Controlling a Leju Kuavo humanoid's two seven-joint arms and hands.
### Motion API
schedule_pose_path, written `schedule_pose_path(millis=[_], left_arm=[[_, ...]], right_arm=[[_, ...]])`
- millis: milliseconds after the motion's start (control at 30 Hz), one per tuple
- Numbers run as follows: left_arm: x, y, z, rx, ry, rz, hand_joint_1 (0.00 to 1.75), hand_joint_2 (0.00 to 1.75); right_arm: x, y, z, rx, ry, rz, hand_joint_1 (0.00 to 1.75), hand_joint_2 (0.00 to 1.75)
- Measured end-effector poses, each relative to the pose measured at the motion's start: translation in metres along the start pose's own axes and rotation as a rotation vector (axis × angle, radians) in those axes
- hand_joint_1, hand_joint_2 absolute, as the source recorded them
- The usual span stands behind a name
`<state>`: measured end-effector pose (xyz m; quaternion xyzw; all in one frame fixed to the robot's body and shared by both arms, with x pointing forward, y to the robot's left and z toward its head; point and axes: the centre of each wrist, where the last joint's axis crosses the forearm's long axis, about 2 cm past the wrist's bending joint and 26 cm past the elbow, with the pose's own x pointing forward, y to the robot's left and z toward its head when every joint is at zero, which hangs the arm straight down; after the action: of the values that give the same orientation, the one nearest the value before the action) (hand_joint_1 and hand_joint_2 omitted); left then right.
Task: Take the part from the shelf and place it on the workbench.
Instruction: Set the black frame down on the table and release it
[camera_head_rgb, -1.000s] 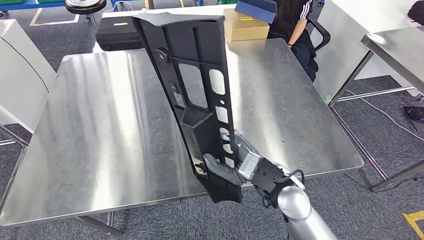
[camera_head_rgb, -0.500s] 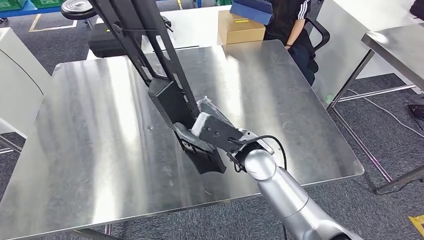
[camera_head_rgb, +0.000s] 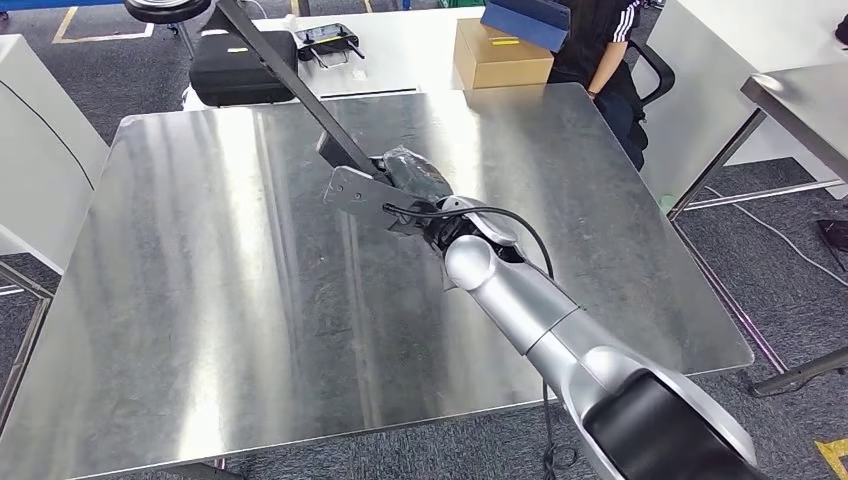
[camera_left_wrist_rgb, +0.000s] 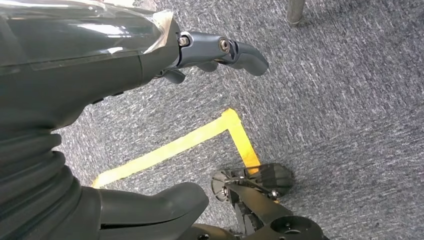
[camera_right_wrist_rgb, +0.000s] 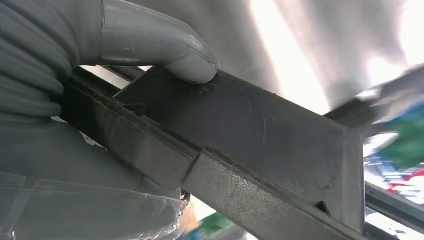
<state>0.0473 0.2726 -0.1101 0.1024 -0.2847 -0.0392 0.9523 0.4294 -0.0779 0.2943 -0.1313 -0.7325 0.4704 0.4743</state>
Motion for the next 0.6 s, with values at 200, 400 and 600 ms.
schedule_pose_path(millis=[200, 400, 600], left_arm=[[0.0, 0.0, 0.0, -0.008, 0.0, -0.019, 0.0, 1.75], [0.002, -0.001, 0.0, -0.014, -0.004, -0.023, 0.0, 1.75], [0.002, -0.001, 0.0, -0.014, -0.006, -0.023, 0.0, 1.75]], right_arm=[[-0.006, -0.008, -0.012, 0.004, 0.096, 0.654, 1.75, 1.75], [-0.008, -0.011, -0.017, 0.039, 0.065, 0.999, 1.75, 1.75], [-0.01, -0.013, -0.018, 0.06, 0.057, 1.119, 0.44, 0.44]])
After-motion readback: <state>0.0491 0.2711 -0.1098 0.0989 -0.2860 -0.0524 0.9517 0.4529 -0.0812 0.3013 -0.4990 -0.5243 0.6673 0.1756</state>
